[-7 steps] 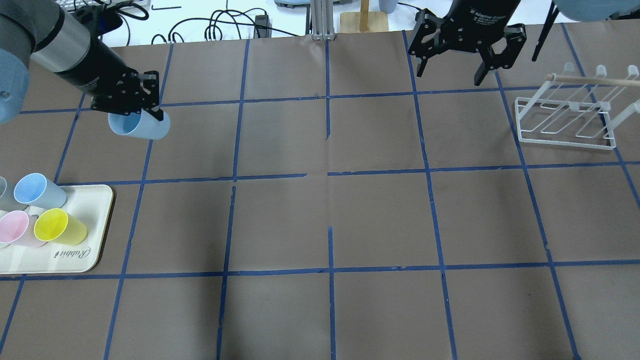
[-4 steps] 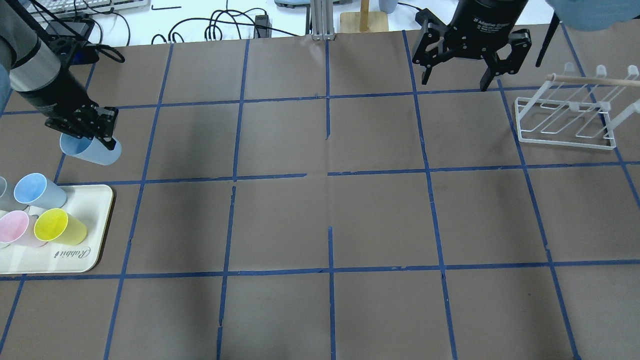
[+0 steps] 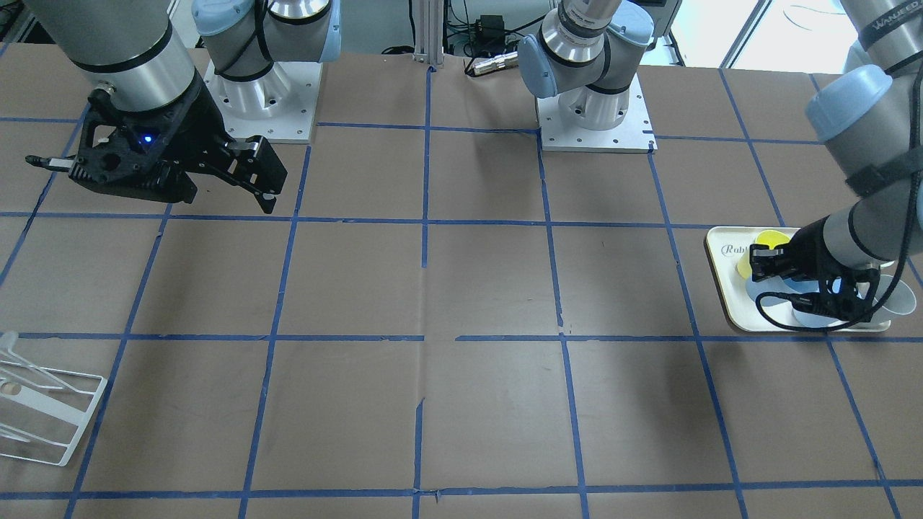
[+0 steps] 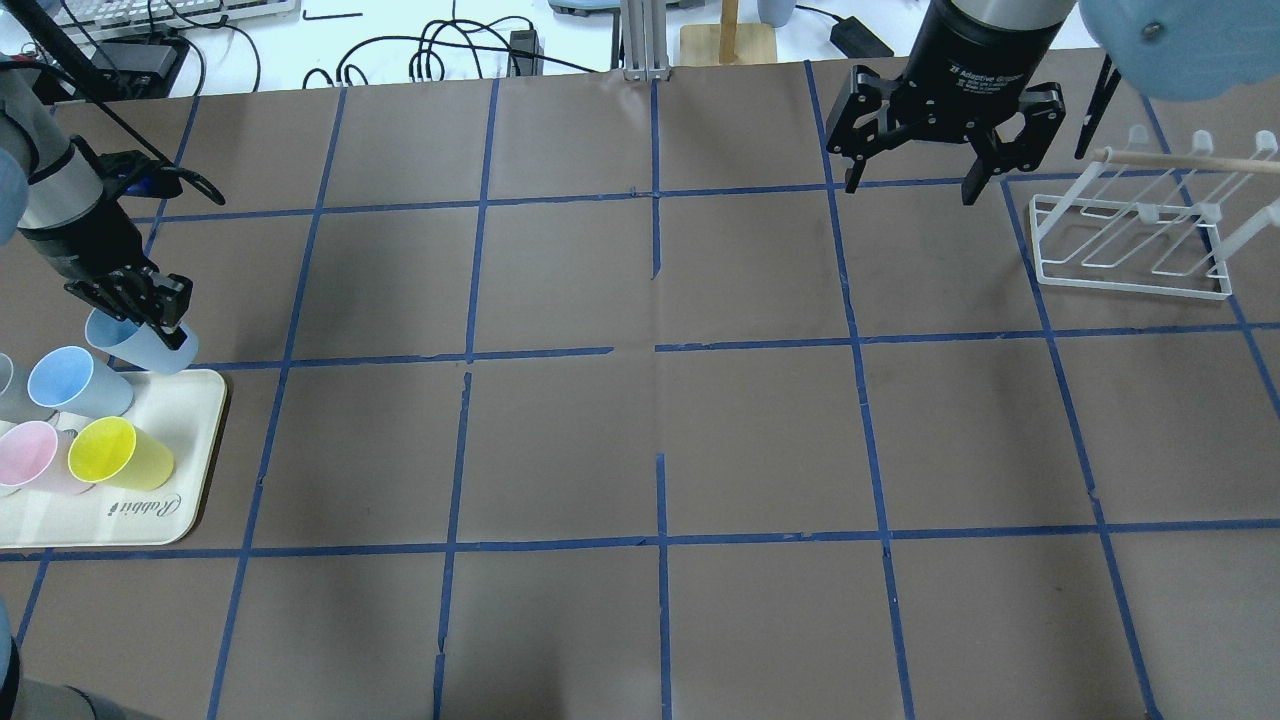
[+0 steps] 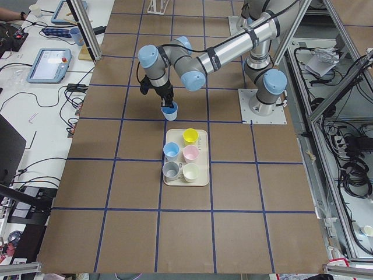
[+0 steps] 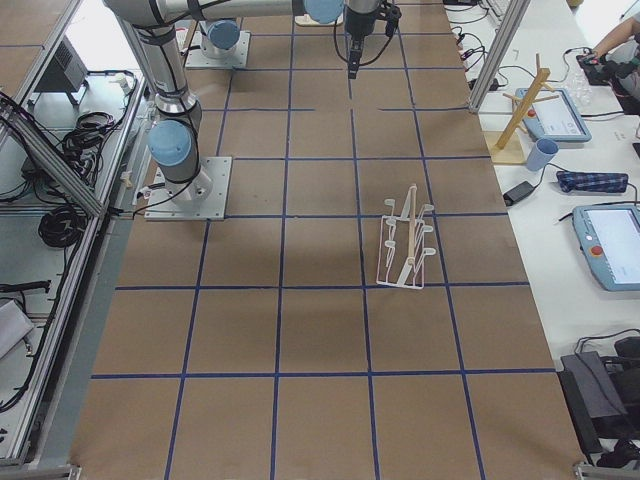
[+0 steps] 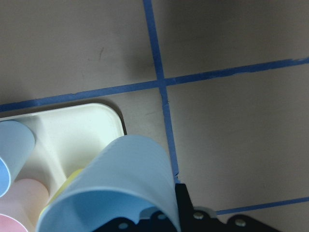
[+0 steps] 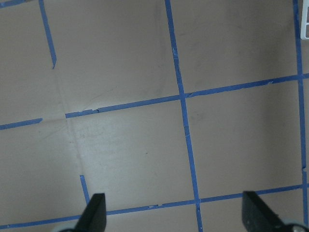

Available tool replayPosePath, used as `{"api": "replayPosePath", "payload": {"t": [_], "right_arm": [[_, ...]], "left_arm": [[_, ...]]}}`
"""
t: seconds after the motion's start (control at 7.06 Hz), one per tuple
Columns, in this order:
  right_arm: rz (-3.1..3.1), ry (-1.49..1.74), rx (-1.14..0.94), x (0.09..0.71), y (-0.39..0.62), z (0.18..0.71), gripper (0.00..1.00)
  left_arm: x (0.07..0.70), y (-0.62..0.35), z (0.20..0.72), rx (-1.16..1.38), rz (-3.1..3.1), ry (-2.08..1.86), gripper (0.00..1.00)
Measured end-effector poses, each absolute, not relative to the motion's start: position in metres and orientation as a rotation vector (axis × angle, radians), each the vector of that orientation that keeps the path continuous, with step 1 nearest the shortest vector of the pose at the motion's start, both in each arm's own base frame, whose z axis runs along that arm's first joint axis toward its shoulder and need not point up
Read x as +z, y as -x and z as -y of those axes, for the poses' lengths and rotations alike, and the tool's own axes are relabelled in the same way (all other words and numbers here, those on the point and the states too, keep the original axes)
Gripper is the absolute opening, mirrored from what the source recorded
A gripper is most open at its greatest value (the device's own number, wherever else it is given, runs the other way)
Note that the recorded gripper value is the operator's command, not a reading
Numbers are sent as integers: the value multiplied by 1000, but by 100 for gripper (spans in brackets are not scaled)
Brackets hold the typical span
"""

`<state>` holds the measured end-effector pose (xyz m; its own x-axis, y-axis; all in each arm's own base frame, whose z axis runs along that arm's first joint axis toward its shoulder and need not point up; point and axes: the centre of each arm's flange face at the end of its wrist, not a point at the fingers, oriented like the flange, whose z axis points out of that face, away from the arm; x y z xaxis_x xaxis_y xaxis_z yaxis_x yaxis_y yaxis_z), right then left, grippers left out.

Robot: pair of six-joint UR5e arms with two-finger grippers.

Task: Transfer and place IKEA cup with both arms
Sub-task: 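Lower the cup with the left gripper toward the white tray while the right arm withdraws, then set the cup upright on the white tray beside the blue cup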

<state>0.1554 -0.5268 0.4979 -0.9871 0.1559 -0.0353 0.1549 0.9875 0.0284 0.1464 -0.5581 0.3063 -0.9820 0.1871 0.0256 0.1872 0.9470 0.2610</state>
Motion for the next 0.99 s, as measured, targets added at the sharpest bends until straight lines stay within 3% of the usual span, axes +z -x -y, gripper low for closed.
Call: {"api": "replayPosePath", "payload": {"t": [0.85,0.99], "right_arm": [[-3094,-241,28,499,-155,528,100],[-3094,-241,26,499,-155,528,100]], "left_arm": [[241,-205,559,-569,3103,345,0],[233,-206,559,-583,3091,344,12]]}}
